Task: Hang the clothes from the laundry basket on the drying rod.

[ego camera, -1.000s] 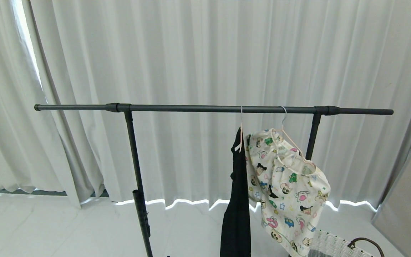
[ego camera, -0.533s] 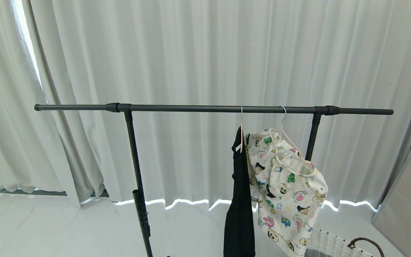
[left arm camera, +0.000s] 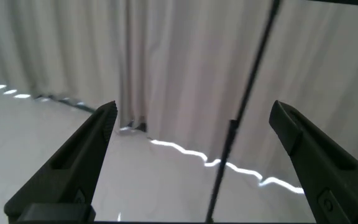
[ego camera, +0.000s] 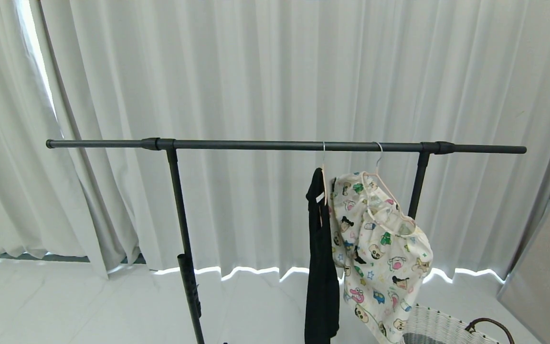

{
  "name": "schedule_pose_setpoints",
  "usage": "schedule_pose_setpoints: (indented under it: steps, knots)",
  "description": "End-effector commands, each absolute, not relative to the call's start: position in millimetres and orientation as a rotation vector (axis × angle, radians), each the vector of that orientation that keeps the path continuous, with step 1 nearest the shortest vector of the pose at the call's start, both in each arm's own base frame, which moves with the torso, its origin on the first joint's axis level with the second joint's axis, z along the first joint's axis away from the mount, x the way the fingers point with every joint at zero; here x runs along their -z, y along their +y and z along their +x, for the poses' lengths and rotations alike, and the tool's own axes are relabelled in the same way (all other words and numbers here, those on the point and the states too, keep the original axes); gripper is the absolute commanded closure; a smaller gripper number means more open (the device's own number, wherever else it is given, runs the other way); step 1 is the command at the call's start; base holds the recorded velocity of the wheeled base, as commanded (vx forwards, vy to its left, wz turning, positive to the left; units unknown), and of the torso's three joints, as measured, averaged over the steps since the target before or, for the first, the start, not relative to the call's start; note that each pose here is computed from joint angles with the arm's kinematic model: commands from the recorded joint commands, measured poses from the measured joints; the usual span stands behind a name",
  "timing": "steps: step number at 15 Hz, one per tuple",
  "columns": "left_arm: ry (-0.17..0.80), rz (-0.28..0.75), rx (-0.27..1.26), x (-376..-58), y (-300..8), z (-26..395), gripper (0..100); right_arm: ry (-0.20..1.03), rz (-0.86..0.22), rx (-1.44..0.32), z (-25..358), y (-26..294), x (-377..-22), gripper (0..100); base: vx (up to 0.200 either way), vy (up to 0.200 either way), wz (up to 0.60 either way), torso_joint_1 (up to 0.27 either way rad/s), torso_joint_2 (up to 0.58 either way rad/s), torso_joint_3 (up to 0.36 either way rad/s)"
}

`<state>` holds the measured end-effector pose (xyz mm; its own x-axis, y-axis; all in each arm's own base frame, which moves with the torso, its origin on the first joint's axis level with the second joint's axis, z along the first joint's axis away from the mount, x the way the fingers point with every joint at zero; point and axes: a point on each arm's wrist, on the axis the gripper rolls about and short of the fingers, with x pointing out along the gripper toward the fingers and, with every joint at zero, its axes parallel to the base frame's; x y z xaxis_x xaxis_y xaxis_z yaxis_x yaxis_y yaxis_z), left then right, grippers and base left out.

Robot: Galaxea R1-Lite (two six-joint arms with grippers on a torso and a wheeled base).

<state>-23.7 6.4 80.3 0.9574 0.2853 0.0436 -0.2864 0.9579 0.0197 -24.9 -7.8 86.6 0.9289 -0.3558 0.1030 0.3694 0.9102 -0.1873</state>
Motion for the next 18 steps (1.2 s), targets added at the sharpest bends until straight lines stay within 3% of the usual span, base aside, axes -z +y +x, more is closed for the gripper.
schedule_pose_setpoints:
  steps: [1, 2, 4, 5, 14, 18]
  knots:
    - [-0.043, 0.048, -0.182, -80.3, 4.1, -23.3, 0, -0.061, -0.222, 0.287, -24.0, -6.0, -85.3, 0, 0.000, 0.000, 0.00, 0.000, 0.00, 0.000]
    - [-0.044, 0.045, -0.093, -80.2, 2.1, -23.0, 0, -0.062, -0.213, 0.282, -24.0, -6.0, -85.2, 0, 0.000, 0.000, 0.00, 0.000, 0.00, 0.000]
    - [-0.029, -0.065, -0.076, -78.5, 1.8, -22.7, 0, -0.060, -0.178, 0.313, -24.1, -6.7, -84.8, 0, 0.000, 0.000, 0.00, 0.000, 0.00, 0.000]
    - [-0.008, -0.074, -0.081, -76.1, 1.8, -22.8, 0, -0.058, -0.166, 0.335, -24.3, -7.2, -84.7, 0, 0.000, 0.000, 0.00, 0.000, 0.00, 0.000]
    - [-0.005, -0.055, -0.081, -75.8, 1.8, -22.9, 0, -0.060, -0.137, 0.354, -24.4, -7.6, -84.5, 0, 0.000, 0.000, 0.00, 0.000, 0.00, 0.000]
    - [-0.005, -0.057, -0.083, -75.8, 1.7, -22.9, 0, -0.068, -0.143, 0.173, -23.3, -3.7, -84.0, 0, 0.000, 0.000, 0.00, 0.000, 0.00, 0.000]
